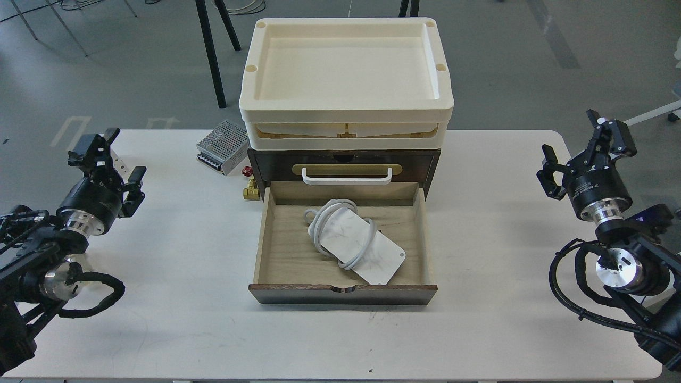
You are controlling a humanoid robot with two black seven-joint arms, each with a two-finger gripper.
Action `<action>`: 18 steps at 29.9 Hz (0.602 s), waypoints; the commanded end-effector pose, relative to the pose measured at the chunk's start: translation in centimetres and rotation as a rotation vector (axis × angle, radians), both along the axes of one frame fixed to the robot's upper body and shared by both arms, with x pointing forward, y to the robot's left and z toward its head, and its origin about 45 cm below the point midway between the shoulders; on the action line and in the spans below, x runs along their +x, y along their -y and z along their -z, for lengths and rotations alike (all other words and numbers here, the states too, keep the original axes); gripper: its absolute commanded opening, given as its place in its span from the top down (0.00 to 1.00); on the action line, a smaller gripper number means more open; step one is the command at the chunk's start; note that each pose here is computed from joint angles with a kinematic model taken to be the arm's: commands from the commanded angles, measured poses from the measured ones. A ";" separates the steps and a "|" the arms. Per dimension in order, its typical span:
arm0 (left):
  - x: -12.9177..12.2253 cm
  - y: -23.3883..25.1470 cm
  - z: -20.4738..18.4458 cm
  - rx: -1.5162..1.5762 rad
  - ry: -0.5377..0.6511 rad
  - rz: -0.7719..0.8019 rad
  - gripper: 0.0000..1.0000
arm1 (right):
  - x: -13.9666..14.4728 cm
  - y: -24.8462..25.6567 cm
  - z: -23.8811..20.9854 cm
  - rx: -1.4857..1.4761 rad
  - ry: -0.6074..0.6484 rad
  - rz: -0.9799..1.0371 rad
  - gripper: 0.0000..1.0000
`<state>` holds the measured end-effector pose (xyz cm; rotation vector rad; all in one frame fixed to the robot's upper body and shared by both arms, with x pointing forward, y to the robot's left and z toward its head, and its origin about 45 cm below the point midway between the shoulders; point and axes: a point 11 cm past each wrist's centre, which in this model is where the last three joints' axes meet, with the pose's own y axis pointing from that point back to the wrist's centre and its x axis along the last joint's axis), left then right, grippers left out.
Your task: Put charging cable into cabinet
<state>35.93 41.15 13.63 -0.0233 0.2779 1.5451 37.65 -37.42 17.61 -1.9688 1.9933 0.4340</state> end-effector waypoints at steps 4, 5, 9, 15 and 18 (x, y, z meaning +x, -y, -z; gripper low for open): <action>0.8 -0.1 1.2 -0.066 0.004 -0.004 0.01 | 0.0 -0.1 -0.1 0.003 0.002 -0.002 0.01; 0.8 -0.4 1.4 -0.070 0.002 -0.017 0.01 | 0.0 -0.1 -0.1 0.003 0.002 -0.002 0.01; 0.8 -0.3 1.6 -0.079 0.004 -0.024 0.01 | 0.0 -0.1 0.0 0.003 0.001 -0.002 0.01; 0.9 0.0 1.5 -0.096 0.010 -0.006 0.01 | 0.0 -0.1 0.0 0.003 0.001 -0.002 0.01; 0.9 0.1 1.5 -0.099 0.011 -0.006 0.01 | 0.0 -0.1 0.0 0.002 0.000 -0.003 0.01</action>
